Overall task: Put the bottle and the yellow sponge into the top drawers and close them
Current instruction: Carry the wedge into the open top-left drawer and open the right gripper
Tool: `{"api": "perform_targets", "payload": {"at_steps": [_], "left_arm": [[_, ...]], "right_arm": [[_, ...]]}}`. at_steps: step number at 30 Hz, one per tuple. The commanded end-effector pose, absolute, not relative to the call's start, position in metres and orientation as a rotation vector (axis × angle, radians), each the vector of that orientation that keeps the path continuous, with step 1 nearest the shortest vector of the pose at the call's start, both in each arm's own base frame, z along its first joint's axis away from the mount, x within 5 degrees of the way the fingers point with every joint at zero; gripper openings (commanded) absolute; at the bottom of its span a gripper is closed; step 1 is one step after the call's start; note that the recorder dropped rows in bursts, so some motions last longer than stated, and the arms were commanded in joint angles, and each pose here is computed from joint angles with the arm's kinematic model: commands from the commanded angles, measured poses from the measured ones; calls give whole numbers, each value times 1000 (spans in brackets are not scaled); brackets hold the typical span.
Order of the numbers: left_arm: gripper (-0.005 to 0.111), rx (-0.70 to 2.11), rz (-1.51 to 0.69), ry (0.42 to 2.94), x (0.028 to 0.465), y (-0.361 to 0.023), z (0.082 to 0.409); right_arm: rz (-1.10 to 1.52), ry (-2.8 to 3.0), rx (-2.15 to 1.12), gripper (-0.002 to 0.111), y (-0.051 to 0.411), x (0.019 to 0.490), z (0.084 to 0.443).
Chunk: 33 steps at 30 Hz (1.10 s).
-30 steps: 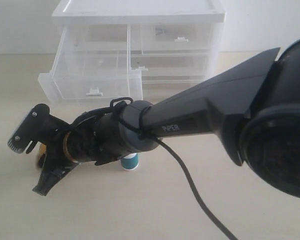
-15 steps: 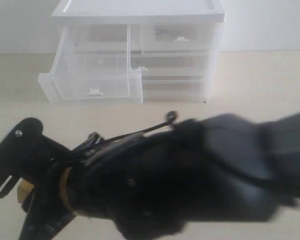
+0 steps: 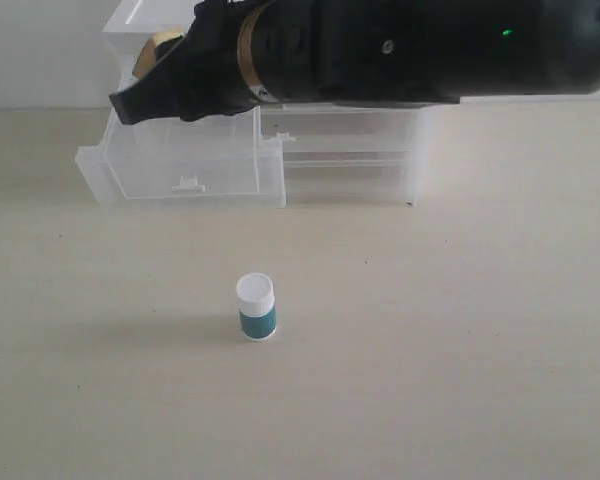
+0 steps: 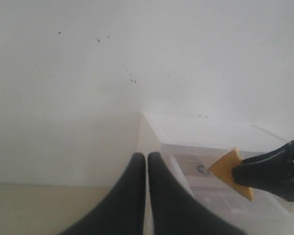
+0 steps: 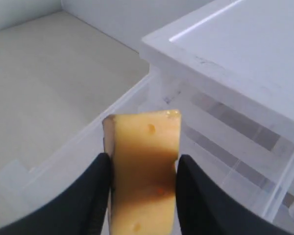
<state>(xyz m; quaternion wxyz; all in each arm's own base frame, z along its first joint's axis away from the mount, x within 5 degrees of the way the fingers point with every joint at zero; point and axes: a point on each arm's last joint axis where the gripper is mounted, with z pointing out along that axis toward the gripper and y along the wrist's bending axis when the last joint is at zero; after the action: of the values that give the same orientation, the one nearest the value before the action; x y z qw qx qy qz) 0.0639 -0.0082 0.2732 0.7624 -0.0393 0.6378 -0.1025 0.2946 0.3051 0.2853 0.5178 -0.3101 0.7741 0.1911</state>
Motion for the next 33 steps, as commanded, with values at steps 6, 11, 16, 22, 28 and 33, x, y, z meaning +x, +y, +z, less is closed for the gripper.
{"api": "perform_targets", "payload": {"at_steps": [6, 11, 16, 22, 28, 33], "left_arm": [[4, -88, -231, 1383, 63, -8, 272], [4, -87, -229, 1383, 63, -8, 272], [4, -84, -231, 1382, 63, -9, 272], [4, -72, -241, 1375, 63, -10, 273], [4, -73, -242, 1384, 63, -10, 270], [4, -71, -244, 1382, 63, -10, 270]], "right_arm": [[467, 1847, -701, 101, 304, 297, 297], [527, 1745, -821, 37, 292, 242, 324], [571, 1756, -993, 6, 294, 192, 299], [557, 1814, -1151, 7, 311, 188, 248], [201, 1856, -1201, 0, 328, 221, 226], [81, 1801, -1125, 0, 341, 242, 247]]}}
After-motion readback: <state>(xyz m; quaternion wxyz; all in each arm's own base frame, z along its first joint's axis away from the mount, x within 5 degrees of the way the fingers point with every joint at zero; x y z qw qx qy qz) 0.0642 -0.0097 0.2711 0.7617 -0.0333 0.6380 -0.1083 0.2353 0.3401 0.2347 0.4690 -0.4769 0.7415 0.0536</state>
